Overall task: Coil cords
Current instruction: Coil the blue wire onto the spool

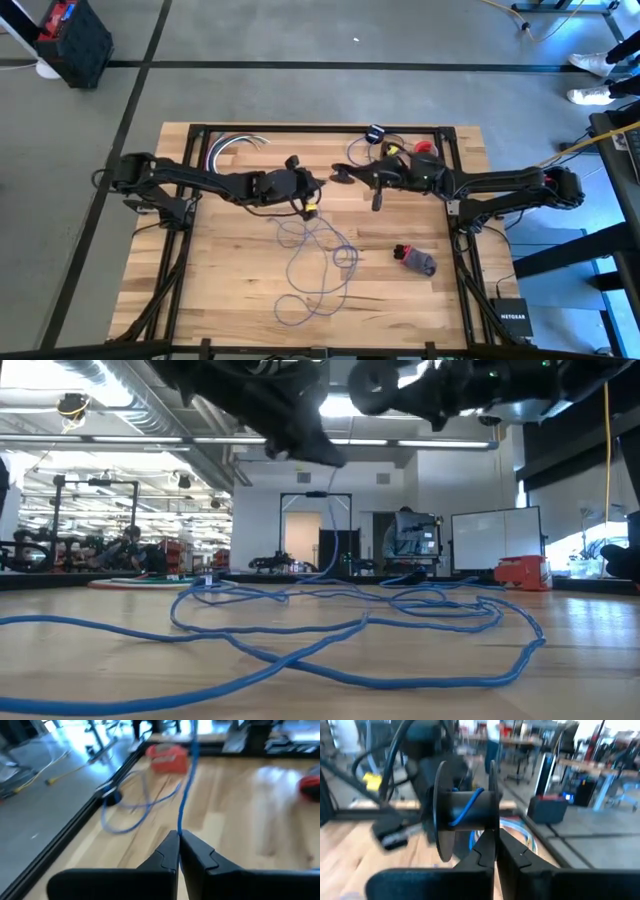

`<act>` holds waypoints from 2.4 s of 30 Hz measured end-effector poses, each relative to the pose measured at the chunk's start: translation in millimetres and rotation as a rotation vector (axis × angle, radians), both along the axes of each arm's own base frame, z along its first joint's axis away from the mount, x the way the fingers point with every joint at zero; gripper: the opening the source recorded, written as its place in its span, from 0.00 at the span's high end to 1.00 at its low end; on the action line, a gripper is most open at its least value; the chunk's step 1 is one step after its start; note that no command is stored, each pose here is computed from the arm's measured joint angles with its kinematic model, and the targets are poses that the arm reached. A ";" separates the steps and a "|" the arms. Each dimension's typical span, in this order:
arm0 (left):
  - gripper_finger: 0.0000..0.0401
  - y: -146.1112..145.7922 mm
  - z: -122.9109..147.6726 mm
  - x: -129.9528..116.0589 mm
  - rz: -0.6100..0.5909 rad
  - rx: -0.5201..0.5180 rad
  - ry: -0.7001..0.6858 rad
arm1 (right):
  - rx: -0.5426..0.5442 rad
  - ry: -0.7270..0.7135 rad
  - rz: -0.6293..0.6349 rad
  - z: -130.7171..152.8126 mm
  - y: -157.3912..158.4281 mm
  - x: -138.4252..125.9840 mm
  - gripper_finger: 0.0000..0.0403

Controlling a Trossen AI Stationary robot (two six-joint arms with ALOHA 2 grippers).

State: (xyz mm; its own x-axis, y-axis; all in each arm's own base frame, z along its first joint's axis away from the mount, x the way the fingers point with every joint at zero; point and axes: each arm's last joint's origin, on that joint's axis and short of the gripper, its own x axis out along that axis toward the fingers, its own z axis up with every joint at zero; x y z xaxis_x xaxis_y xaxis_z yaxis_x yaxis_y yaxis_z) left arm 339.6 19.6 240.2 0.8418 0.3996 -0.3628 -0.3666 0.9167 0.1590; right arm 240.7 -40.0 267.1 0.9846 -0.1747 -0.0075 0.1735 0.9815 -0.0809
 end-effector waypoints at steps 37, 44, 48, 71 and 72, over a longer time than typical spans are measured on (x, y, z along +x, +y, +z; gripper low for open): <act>0.99 -7.8 37.2 12.9 -0.022 -0.050 -0.480 | -0.233 0.093 -0.225 -43.4 -12.9 38.5 0.99; 0.99 -0.2 44.7 5.3 -0.008 -0.043 -0.451 | -0.235 0.110 -0.216 -44.7 -12.8 38.5 0.99; 0.99 0.3 52.9 -4.0 -0.006 -0.045 -0.418 | -0.235 0.113 -0.213 -45.0 -12.8 38.6 0.99; 0.99 4.6 49.0 -50.9 0.034 -0.071 0.023 | -0.204 0.126 -0.152 -47.9 -11.2 37.8 0.99; 0.99 4.7 46.2 -48.4 0.037 -0.076 0.026 | -0.204 0.125 -0.152 -47.7 -11.2 37.8 0.99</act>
State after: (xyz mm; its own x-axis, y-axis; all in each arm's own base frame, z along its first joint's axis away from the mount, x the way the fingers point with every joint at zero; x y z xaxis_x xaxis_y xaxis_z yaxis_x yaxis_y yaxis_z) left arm 291.3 24.3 286.4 0.8169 0.4003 -0.4153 -0.3968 0.9125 0.0993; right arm 278.5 -51.2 219.3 0.9407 -0.3304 -0.0768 0.2934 0.9062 -0.3046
